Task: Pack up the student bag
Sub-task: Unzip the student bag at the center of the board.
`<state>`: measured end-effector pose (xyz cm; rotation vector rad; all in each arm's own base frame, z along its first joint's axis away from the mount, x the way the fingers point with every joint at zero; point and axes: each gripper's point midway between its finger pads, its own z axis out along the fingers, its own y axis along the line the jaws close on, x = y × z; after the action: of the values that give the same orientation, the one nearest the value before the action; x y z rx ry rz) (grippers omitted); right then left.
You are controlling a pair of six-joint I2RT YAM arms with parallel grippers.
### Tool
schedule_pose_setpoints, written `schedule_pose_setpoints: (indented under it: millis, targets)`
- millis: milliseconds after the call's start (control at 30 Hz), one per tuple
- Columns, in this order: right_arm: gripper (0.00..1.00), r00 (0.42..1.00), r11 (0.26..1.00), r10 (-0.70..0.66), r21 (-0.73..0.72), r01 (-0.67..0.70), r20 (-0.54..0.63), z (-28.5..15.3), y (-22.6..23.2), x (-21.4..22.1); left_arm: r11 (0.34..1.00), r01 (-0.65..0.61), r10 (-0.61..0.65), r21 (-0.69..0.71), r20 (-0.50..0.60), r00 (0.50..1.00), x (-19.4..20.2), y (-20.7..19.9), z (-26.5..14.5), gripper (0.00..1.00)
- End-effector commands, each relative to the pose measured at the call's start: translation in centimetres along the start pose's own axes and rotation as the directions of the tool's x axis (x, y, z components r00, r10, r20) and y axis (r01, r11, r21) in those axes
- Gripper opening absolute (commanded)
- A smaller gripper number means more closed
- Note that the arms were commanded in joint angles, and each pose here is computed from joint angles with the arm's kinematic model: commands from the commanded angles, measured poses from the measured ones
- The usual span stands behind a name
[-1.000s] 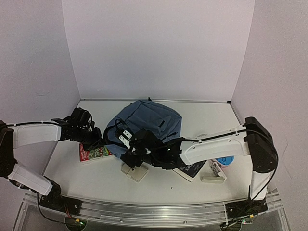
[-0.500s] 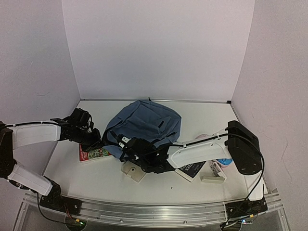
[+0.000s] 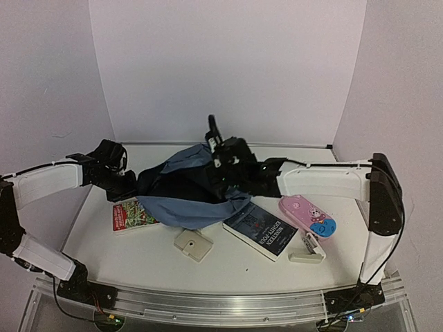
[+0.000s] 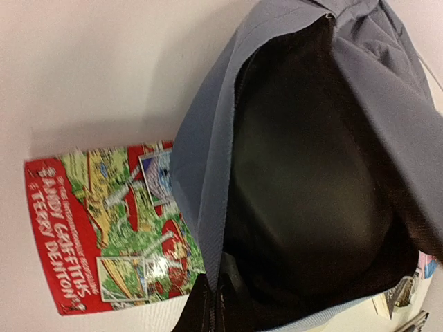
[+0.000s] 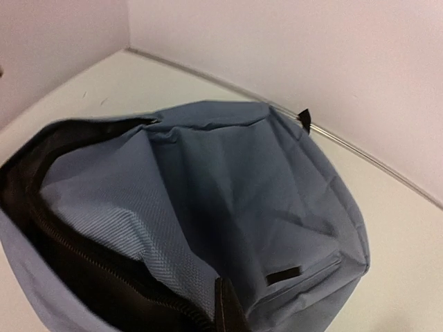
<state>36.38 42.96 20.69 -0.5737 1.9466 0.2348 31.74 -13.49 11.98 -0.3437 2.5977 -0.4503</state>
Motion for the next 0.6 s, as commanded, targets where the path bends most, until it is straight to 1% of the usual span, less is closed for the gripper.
schedule_pose_setpoints:
  millis: [0,67,100,233,333,433,533,567]
  targets:
    - [0.0,0.889,0.88,0.456,-0.165,-0.445,0.037,-0.4,-6.0,-5.8,0.991,-0.103,0.115,-0.086,0.143,0.983,-7.4,0.3,-0.8,0.0]
    - [0.0,0.823,0.805,0.568,-0.208,-0.556,0.0,0.6,-8.1,-5.7,0.987,-0.137,0.15,-0.088,0.156,0.976,-9.7,-0.5,-0.3,0.0]
    - [0.0,0.791,0.769,0.611,-0.219,-0.601,-0.025,1.3,-8.8,-5.2,0.982,-0.161,0.174,-0.1,0.139,0.975,-10.4,-0.5,0.8,0.0]
    - [0.0,0.684,0.653,0.722,-0.22,-0.725,-0.108,4.2,-11.4,-2.5,0.964,-0.24,0.254,-0.113,0.128,0.959,-13.8,-1.9,3.5,0.0]
    - [0.0,0.614,0.588,0.773,-0.183,-0.788,-0.161,6.6,-12.6,0.3,0.952,-0.285,0.298,-0.115,0.113,0.948,-15.7,-3.0,5.5,0.0]
    - [0.0,0.572,0.547,0.793,-0.167,-0.82,-0.211,8.7,-12.7,2.8,0.944,-0.313,0.322,-0.105,0.095,0.942,-16.7,-3.8,6.9,0.0]
    - [0.0,0.55,0.531,0.796,-0.146,-0.835,-0.252,10.7,-12.1,5.0,0.941,-0.322,0.331,-0.108,0.077,0.941,-17.7,-4.3,7.6,0.12]
    - [0.0,0.545,0.526,0.797,-0.141,-0.838,-0.261,11.2,-11.9,5.6,0.941,-0.319,0.329,-0.116,0.076,0.941,-18.0,-4.3,7.5,0.19]
